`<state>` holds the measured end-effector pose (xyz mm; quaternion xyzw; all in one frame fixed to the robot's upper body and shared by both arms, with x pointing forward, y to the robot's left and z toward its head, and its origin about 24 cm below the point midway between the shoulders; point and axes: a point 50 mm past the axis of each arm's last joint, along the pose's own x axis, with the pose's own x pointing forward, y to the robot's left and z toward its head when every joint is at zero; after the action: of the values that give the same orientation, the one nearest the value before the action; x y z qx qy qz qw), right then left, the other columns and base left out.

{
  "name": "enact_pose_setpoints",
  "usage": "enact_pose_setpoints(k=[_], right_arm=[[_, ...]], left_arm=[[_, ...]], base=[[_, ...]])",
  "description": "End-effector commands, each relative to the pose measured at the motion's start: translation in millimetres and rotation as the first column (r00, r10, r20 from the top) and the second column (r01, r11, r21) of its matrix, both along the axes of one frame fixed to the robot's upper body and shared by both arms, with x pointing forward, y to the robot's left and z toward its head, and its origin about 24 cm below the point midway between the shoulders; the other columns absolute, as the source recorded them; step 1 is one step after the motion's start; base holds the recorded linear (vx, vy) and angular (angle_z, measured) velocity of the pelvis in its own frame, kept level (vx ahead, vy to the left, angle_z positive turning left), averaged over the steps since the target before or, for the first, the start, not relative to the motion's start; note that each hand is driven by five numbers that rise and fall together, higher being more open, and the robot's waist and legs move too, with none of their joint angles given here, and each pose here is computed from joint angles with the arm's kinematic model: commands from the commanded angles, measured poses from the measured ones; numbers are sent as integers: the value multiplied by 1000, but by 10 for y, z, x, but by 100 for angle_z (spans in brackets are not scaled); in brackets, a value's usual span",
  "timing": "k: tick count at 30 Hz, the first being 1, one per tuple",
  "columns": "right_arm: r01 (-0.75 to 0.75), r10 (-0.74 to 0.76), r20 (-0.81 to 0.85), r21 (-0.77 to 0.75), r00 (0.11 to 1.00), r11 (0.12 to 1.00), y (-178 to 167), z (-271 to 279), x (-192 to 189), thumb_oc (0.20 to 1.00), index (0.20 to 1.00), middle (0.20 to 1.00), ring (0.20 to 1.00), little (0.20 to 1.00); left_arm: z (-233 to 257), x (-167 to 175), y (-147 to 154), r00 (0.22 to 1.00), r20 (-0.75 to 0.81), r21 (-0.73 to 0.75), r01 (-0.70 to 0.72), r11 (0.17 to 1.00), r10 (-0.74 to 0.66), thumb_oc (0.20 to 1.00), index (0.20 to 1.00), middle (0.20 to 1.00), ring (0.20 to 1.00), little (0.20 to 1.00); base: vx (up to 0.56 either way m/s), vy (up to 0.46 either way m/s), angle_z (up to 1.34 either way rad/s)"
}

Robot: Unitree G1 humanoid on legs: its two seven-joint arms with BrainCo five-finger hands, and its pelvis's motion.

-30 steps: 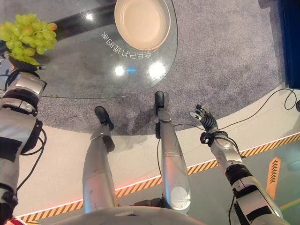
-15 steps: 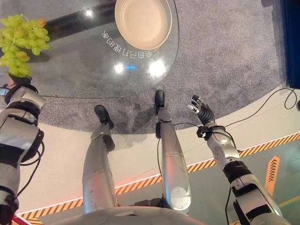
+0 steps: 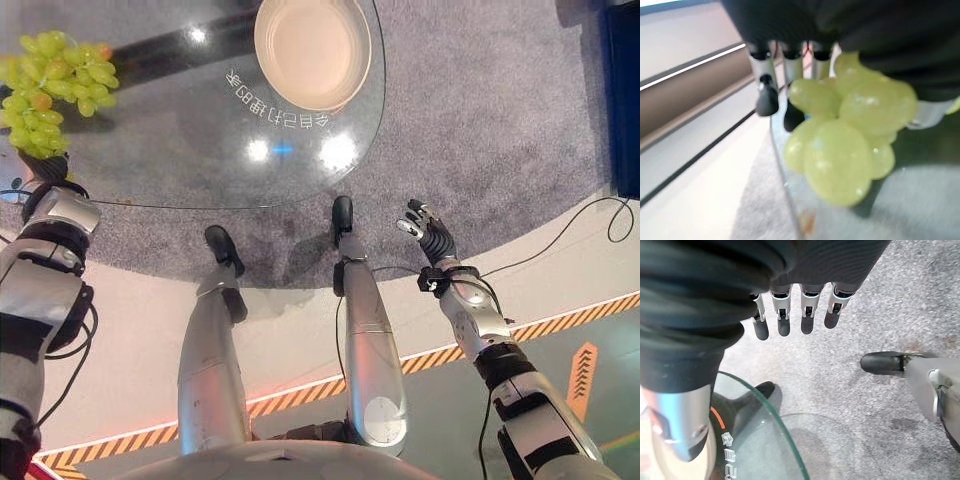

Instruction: Pick up fruits into the plate

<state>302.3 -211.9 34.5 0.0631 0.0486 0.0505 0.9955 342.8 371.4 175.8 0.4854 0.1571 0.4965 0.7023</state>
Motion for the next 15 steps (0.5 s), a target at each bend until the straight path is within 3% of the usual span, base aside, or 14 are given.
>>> enact_pose_setpoints(k=[1, 7, 15], right_arm=[[-20, 20, 34, -7, 999, 1000, -24, -4, -117, 1000, 1000, 1000, 1000, 1000], [-41, 42, 26, -25, 999, 999, 15, -93, -226, 1000, 1000, 1000, 1000, 1000], [-57, 57, 13, -41, 998, 998, 73, -192, -309, 1000, 1000, 1000, 1000, 1000]], left_arm=[[263, -184, 280, 986, 156, 42, -70, 997, 63, 200, 200, 200, 200, 200], [522, -38, 77, 905, 407, 79, 100, 992, -124, 200, 200, 200, 200, 200], [666, 29, -129, 810, 538, 154, 179, 972, -234, 200, 200, 200, 200, 200]], base=[[-22, 21, 4], [-15, 9, 4], [-4, 5, 3]])
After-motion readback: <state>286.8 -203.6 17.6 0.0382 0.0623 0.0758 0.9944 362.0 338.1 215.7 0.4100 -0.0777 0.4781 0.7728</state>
